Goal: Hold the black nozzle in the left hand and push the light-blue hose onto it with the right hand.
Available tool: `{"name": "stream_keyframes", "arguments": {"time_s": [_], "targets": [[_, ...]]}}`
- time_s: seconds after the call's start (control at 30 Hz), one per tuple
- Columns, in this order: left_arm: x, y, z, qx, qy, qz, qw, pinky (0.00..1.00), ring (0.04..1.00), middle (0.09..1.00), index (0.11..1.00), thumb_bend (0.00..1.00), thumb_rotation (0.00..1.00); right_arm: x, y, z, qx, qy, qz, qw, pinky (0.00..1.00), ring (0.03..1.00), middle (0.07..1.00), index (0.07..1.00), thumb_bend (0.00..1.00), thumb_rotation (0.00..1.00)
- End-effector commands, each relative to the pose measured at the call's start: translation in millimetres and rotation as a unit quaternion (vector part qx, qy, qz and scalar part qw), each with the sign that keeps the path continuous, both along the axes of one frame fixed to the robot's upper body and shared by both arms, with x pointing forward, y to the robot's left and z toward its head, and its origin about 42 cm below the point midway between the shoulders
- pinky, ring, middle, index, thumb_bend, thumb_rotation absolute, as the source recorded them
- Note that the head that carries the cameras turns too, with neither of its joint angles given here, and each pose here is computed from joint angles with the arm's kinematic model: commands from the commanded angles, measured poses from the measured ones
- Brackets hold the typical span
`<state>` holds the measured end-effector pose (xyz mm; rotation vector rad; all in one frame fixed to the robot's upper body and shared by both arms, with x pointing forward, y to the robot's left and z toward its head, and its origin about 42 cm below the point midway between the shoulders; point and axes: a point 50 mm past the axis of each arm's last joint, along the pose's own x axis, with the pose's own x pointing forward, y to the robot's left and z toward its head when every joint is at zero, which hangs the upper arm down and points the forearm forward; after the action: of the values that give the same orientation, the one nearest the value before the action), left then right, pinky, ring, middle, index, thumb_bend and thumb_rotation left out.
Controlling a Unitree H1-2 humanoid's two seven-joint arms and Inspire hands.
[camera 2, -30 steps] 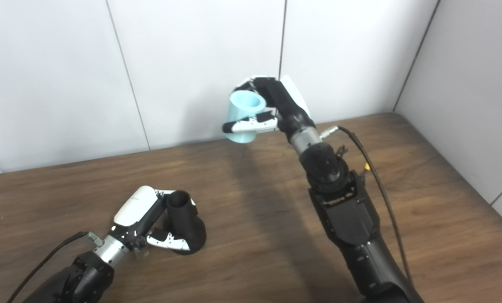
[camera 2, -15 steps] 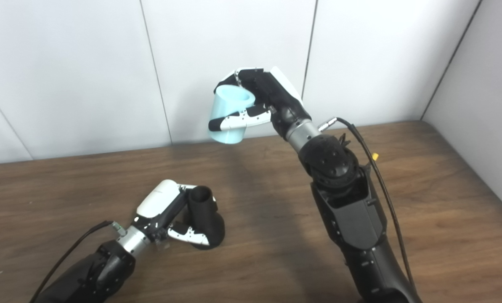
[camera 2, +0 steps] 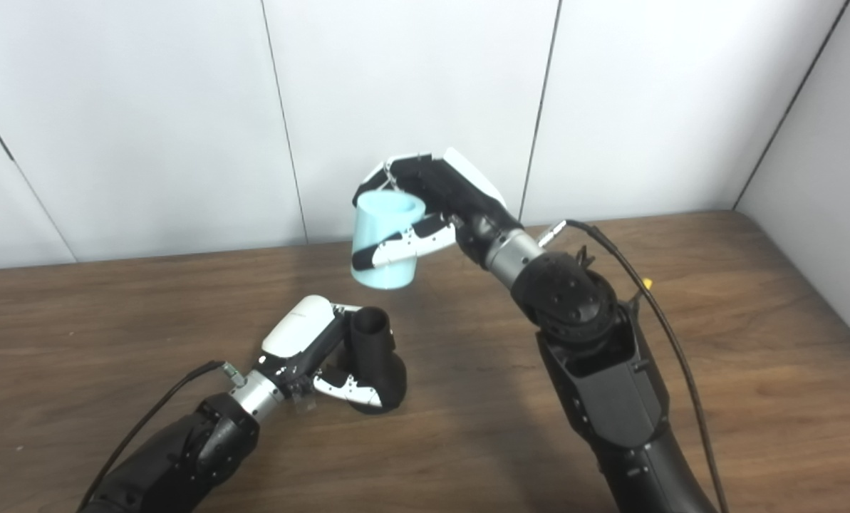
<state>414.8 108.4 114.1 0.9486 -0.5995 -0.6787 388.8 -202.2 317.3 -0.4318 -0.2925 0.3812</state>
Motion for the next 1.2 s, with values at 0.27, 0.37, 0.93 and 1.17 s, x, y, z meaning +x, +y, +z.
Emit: {"name": "stream_keyframes", "arguments": {"time_s": [0.27,0.37,0.93,1.17], "targets": [[-62,13,-87,0.086,0.106,-0.009,0.991,0.36,0.422,0.475,0.497,0.50,0.00,-5,8,5,-0.022,-0.019,0.017,0.999,0.25,0.312,0.438,0.488,0.53,0.00],[-63,13,-87,0.085,0.109,-0.008,0.990,0.36,0.422,0.475,0.496,0.50,0.00,-5,8,-3,-0.028,-0.015,0.019,0.999,0.25,0.306,0.435,0.489,0.53,0.00],[-68,9,-90,0.083,0.118,-0.011,0.989,0.37,0.423,0.477,0.494,0.50,0.00,11,14,-19,-0.049,0.005,0.008,0.999,0.26,0.321,0.447,0.485,0.53,0.00],[-69,9,-90,0.083,0.117,-0.013,0.990,0.36,0.424,0.472,0.495,0.50,0.00,11,19,-27,-0.041,0.013,0.010,0.999,0.27,0.333,0.452,0.491,0.53,0.00]]}}
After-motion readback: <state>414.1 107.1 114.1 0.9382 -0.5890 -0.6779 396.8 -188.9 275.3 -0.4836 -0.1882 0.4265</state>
